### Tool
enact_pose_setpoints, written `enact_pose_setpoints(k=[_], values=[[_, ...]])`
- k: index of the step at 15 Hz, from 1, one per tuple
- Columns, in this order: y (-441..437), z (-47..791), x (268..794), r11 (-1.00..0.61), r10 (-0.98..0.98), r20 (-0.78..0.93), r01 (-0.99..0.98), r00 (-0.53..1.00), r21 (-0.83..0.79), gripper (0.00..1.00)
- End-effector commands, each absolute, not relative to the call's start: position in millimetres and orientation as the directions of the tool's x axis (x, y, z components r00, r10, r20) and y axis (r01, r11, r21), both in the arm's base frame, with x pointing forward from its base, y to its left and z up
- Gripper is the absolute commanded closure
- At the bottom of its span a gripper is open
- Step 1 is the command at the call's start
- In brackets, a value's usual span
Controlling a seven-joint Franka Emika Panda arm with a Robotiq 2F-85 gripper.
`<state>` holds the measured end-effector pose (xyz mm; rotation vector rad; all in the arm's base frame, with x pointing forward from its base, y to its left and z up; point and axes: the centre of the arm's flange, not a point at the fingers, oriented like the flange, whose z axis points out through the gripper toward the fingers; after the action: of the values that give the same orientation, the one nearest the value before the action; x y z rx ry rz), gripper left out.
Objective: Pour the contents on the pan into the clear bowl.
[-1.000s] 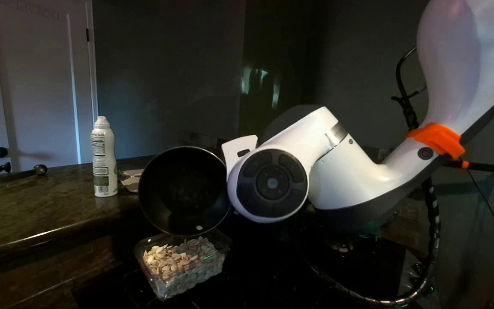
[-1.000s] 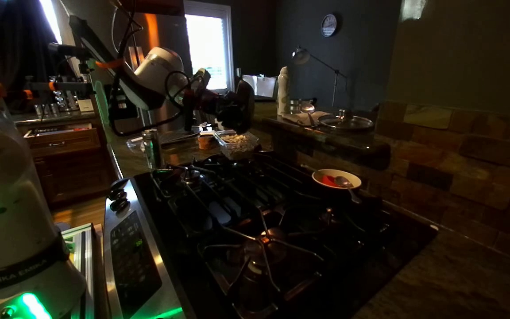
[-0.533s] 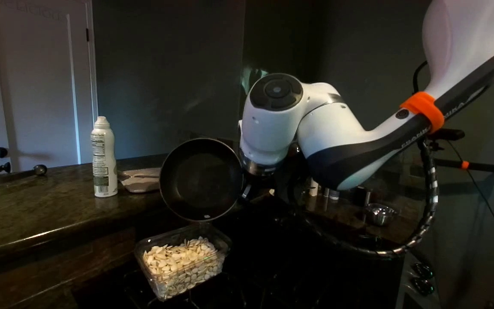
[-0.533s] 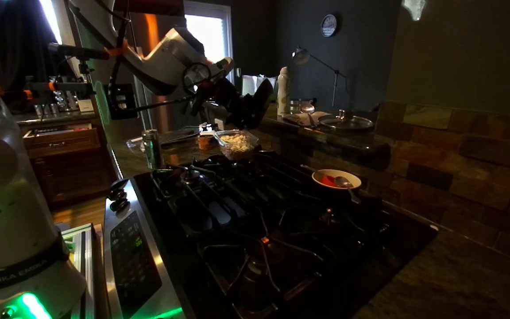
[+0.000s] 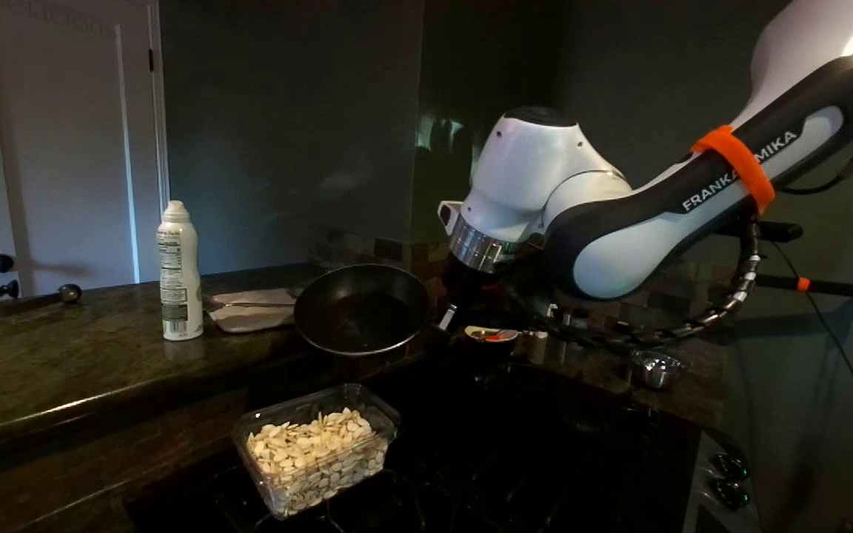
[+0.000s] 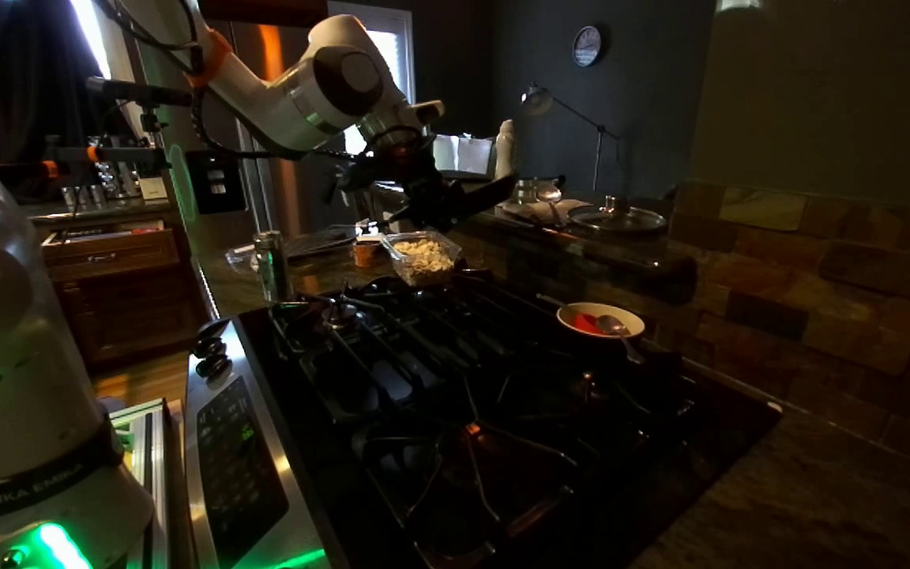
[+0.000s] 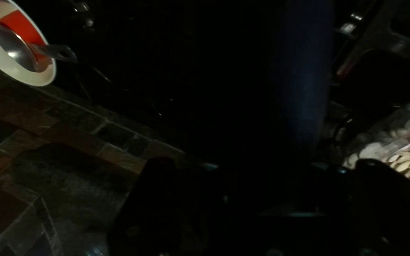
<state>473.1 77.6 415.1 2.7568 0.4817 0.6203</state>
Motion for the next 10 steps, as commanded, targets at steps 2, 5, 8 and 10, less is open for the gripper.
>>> enact_pose_setpoints(k=[2, 5, 8, 10], values=[[34, 420, 421, -0.898, 0.439, 0.467, 0.396, 0.767, 0.194, 1.0], [8, 403, 400, -0.927, 0.375, 0.474, 0.33, 0.796, 0.179, 1.0], [18, 392, 421, -0.917, 0.398, 0.445, 0.351, 0.802, 0.189, 1.0], [23, 389, 426, -0.911, 0.412, 0.405, 0.367, 0.816, 0.187, 1.0]])
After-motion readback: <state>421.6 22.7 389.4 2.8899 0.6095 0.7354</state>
